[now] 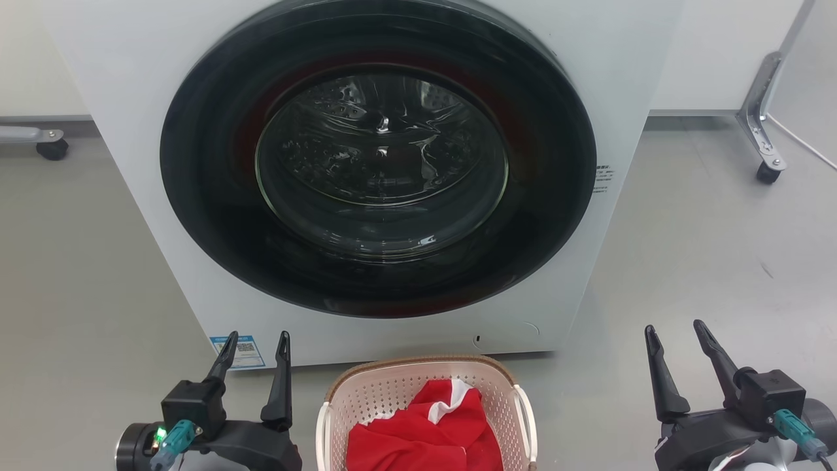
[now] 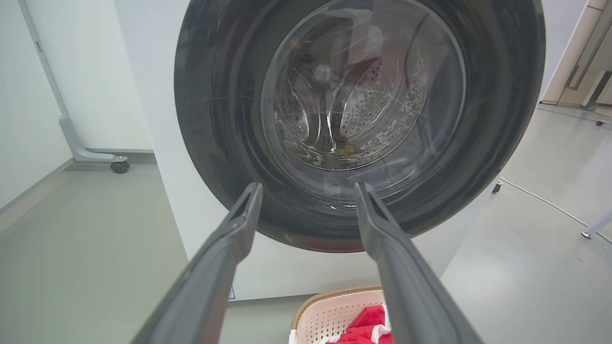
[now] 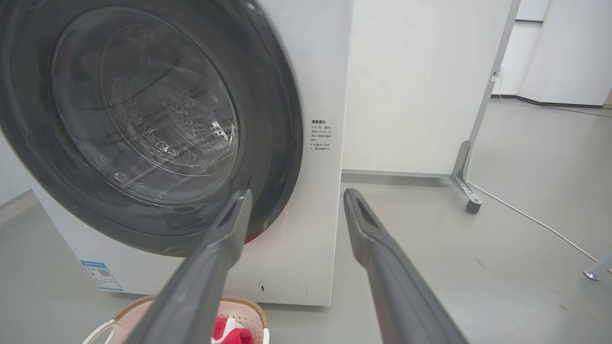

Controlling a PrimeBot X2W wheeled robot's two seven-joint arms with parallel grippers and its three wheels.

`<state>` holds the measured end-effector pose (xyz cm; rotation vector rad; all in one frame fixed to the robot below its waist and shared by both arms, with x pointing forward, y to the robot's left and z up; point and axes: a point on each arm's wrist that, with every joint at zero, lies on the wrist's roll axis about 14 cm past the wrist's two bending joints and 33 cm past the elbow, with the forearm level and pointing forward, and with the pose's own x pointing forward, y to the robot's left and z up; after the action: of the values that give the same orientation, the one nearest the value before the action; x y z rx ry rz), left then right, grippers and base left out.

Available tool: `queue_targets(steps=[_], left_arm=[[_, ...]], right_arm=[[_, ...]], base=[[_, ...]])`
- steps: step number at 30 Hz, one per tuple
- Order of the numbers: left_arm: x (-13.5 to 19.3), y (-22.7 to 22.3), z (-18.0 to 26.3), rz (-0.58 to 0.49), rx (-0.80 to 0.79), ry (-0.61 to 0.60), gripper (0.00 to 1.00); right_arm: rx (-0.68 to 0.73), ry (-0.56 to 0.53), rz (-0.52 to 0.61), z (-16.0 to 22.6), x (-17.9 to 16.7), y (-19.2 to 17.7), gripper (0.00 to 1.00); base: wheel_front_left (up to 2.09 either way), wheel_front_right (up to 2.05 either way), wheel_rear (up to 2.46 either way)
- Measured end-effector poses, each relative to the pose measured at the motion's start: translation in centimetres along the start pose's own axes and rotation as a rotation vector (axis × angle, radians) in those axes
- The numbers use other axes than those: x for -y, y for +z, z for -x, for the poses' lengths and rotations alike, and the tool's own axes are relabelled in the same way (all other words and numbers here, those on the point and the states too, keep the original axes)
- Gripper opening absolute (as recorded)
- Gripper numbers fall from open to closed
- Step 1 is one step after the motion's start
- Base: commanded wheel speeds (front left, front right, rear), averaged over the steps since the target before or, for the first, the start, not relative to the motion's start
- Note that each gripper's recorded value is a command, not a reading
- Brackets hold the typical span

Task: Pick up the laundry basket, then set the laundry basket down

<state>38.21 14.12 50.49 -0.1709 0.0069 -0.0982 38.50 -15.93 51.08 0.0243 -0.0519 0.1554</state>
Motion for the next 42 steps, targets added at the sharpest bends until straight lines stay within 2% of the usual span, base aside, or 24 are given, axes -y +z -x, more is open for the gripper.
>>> queue_targets(steps=[23, 42], left_arm=[[0.1, -1.3, -0.9, 0.012, -0.038, 0.004, 1.00], [-0.3, -4.6, -6.3, 0.044, -0.113, 0.008, 1.00]], right_arm=[[-0.037, 0.003, -0.016, -0.8, 0.0, -1.5, 1.00], [-0.101, 0.009, -0.046, -6.3, 0.2, -5.1, 1.00]], base=[[0.00, 0.00, 0.00], [0.00, 0.00, 0.00]])
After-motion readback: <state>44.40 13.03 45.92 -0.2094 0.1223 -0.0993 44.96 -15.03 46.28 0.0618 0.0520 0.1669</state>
